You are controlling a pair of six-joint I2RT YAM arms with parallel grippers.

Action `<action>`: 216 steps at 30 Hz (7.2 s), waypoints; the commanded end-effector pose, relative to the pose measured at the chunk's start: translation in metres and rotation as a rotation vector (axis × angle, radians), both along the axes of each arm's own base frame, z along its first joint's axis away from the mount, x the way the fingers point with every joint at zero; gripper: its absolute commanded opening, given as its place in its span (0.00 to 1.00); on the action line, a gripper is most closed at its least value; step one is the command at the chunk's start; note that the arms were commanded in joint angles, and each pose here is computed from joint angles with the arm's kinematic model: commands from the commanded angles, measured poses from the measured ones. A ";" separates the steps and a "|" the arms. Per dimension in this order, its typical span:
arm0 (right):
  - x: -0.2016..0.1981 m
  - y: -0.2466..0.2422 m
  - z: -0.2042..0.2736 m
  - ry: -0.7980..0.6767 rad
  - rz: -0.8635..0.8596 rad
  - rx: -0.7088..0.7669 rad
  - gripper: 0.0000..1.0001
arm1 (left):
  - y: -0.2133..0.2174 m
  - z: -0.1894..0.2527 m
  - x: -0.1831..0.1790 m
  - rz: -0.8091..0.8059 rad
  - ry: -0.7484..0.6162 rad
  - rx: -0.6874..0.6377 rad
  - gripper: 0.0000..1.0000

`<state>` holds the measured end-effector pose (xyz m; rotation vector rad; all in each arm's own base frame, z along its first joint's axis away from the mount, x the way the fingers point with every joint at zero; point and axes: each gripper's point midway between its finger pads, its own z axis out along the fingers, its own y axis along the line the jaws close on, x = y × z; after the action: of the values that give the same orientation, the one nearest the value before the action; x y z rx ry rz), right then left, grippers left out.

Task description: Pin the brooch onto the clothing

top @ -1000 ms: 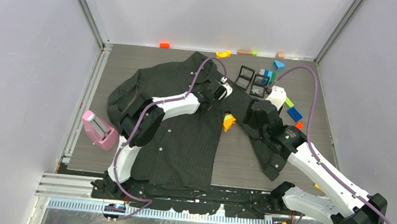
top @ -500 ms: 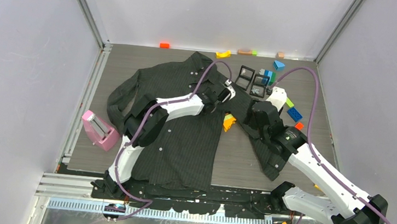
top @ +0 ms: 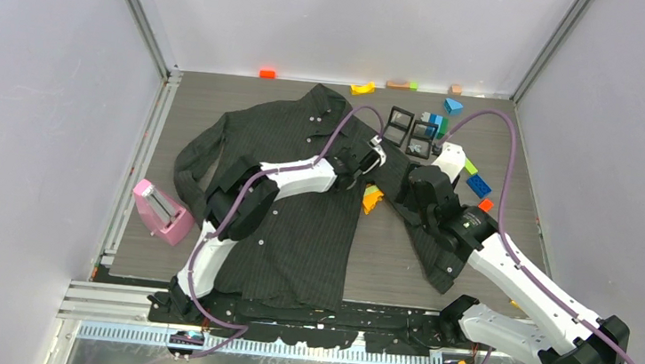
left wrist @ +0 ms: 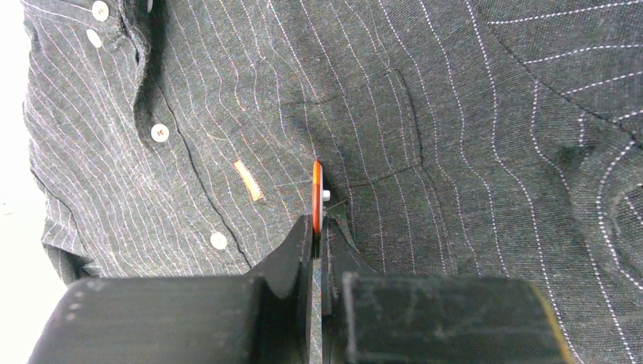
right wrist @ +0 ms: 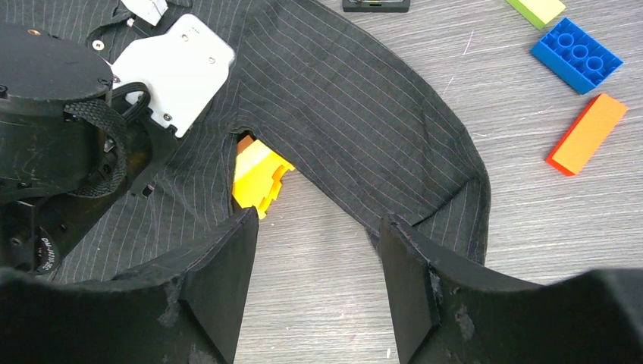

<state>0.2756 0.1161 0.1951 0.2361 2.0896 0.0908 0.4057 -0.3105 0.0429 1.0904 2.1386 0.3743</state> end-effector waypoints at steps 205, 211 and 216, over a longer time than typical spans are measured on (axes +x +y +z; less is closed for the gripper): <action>0.052 0.131 0.006 0.148 0.403 0.646 0.01 | 0.006 0.264 -0.207 -0.758 0.872 -1.356 0.00; 0.052 0.126 0.004 0.138 0.381 0.632 0.01 | 0.007 0.263 -0.203 -0.739 0.842 -1.356 0.00; 0.052 0.125 0.004 0.131 0.382 0.626 0.01 | 0.007 0.262 -0.197 -0.708 0.816 -1.361 0.00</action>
<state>0.2741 0.2808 0.2416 -0.0372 2.1627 1.3346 0.2664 -0.3050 0.2551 0.7373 1.8789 -1.6553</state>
